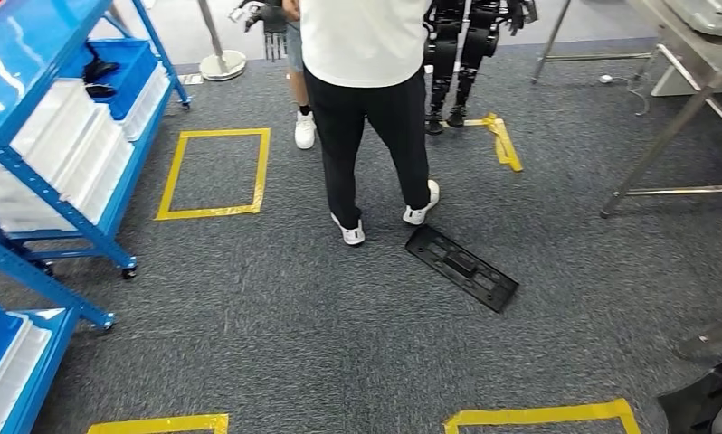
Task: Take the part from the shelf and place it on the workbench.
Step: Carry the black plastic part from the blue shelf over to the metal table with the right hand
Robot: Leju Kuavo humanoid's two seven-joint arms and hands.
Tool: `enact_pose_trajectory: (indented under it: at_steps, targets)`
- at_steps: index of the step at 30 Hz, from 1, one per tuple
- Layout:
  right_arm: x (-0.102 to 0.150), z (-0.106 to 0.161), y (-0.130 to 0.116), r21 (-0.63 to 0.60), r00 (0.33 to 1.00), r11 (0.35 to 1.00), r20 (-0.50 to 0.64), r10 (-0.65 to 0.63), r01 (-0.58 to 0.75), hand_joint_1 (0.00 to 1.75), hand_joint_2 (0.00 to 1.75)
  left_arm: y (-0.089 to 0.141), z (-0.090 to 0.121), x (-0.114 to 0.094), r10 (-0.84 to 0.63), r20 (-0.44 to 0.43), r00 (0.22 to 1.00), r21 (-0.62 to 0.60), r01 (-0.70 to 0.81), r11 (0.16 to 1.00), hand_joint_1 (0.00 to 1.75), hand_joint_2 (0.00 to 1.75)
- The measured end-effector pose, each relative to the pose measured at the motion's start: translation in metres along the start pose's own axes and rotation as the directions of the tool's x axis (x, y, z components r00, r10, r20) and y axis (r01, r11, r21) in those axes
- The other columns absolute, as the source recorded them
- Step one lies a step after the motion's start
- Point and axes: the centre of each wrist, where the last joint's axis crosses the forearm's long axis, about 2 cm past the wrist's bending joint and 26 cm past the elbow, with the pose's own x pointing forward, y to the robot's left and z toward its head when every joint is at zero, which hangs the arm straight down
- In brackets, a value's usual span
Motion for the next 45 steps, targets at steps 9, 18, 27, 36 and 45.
enact_pose_trajectory:
  at_steps: [9,18,27,36,45]
  targets:
    - [0.001,0.004,-0.002,0.004,1.000,1.000,-0.007,0.003,-0.003,1.75,1.75,0.001,0.001,-0.004,-0.013,-0.028,1.000,-0.018,0.013,1.000,0.00,1.75]
    - [0.000,0.002,-0.006,-0.002,1.000,1.000,-0.002,0.008,-0.008,1.75,1.75,-0.003,0.007,-0.014,-0.036,-0.057,0.998,-0.021,0.034,0.999,0.00,1.75]
    - [0.000,0.001,-0.007,0.003,1.000,1.000,0.002,0.003,-0.003,1.75,1.75,-0.003,0.006,-0.012,-0.040,-0.063,0.997,-0.017,0.040,0.999,0.00,1.75]
    - [0.000,0.000,-0.006,0.002,1.000,1.000,0.003,0.000,0.000,1.75,1.75,-0.003,0.007,-0.016,-0.043,-0.073,0.996,-0.013,0.043,0.999,0.00,1.75]
    - [0.000,0.000,-0.008,-0.004,1.000,1.000,0.001,0.002,-0.002,1.75,1.75,-0.003,0.007,-0.014,-0.066,-0.082,0.994,0.004,0.066,0.998,0.00,1.75]
